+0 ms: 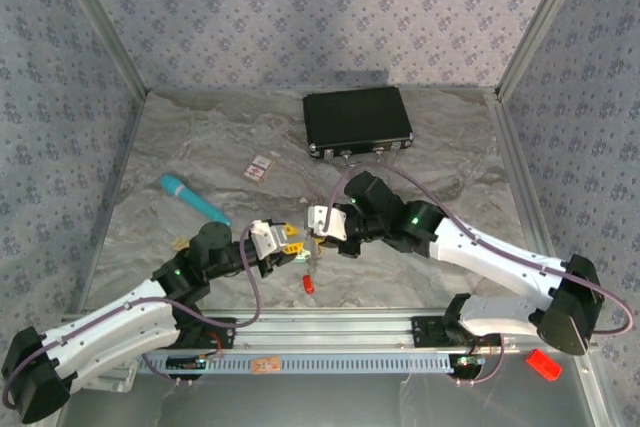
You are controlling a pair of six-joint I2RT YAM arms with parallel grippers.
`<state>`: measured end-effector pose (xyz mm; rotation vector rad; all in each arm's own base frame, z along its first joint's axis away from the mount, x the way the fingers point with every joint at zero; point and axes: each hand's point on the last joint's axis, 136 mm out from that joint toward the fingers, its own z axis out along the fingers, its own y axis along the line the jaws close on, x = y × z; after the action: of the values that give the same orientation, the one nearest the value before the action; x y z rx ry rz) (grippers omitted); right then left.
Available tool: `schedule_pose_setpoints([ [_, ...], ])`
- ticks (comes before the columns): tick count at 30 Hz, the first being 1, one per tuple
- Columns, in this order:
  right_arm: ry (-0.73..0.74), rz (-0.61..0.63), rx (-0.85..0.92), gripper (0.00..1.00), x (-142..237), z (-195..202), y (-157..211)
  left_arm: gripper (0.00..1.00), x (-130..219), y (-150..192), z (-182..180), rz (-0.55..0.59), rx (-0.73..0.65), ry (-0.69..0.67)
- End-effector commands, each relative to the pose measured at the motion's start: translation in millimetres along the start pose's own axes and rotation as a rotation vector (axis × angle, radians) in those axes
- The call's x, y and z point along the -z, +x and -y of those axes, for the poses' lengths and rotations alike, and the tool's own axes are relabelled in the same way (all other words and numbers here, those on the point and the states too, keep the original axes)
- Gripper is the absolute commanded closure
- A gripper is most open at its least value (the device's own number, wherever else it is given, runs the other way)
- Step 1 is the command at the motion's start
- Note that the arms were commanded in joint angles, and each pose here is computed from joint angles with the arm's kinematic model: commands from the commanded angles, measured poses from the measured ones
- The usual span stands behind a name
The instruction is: Put the keys on the keyring
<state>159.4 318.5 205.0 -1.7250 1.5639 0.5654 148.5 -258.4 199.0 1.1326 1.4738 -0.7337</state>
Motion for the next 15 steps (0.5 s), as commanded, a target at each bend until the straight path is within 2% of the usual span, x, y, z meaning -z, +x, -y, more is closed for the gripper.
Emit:
schedule_pose_setpoints([
  [1, 0.011, -0.050, 0.063, 1.00, 4.1, 1.8, -4.3, 0.72, -0.4, -15.1, 6.3, 0.018, -0.021, 0.049],
  [9, -0.015, -0.039, 0.101, 1.00, -2.0, -4.8, -15.5, 0.76, -2.9, -13.2, 7.7, 0.010, -0.009, 0.061],
  [15, -0.025, -0.029, 0.104, 1.00, -3.5, -8.2, -19.3, 0.90, -2.8, -14.5, 6.7, 0.017, -0.014, 0.055],
])
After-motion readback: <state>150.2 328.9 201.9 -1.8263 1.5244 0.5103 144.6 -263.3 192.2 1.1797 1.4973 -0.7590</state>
